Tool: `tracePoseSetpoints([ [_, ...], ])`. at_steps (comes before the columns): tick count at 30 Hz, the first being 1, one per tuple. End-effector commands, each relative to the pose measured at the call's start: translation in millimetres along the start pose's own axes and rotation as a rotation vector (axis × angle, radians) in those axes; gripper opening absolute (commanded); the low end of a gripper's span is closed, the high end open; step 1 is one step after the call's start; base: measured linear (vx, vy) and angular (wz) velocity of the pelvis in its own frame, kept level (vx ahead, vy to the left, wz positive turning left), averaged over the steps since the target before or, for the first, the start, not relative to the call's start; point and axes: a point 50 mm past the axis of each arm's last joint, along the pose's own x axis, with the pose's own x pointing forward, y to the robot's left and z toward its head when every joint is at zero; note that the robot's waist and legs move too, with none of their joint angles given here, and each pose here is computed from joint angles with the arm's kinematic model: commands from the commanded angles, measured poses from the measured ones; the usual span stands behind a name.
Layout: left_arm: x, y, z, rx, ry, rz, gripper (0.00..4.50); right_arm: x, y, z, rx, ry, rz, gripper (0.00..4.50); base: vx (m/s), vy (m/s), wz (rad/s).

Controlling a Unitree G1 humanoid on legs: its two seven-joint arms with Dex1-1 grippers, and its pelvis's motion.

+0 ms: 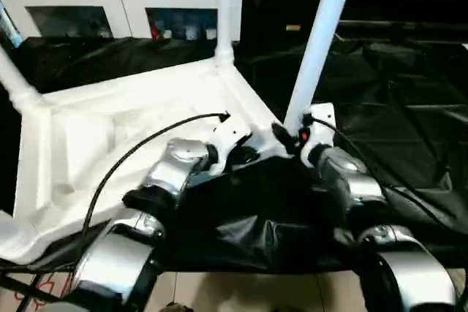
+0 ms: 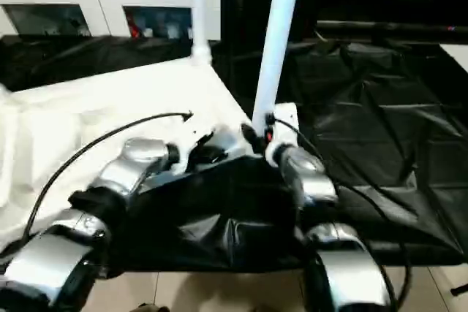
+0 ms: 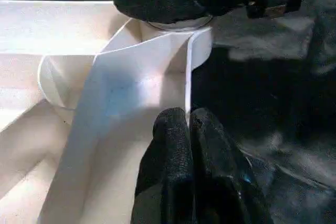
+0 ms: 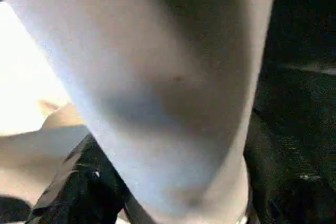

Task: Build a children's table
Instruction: Rotate leg to tighten

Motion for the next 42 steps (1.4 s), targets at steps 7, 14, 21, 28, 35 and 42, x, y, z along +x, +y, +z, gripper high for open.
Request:
tracePoseSetpoints([
  [7, 7.5, -9.8, 26.8, 0.122, -0.099, -0.113, 0.0, 2.1, 32.9, -9.5, -0.089, 0.053, 0.347, 3.82, 0.0, 0.0, 0.0],
  [14, -4.2, -8.8, 20.7, 0.145, -0.101, -0.209, 0.0, -21.7, 25.1, -19.5, -0.175, 0.104, 0.595, 3.82, 0.0, 0.0, 0.0],
  [21, -15.4, -8.8, 13.4, 0.169, -0.095, -0.316, 0.0, -41.1, 15.4, -22.6, -0.192, 0.154, 0.738, 3.82, 0.0, 0.0, 0.0],
  [28, -27.0, -5.8, 6.4, 0.188, -0.061, -0.411, 0.0, -62.3, 11.3, -24.0, -0.194, 0.252, 0.898, 3.82, 0.0, 0.0, 0.0],
  [35, -29.0, -5.5, 5.4, 0.186, -0.057, -0.425, 0.0, -67.2, 12.1, -27.9, -0.199, 0.301, 0.941, 3.28, 0.0, 0.0, 0.0],
  [42, -31.8, -3.7, 1.0, 0.185, -0.045, -0.416, 0.0, -69.6, 16.5, -30.3, -0.177, 0.305, 0.944, 2.76, 0.0, 0.0, 0.0],
])
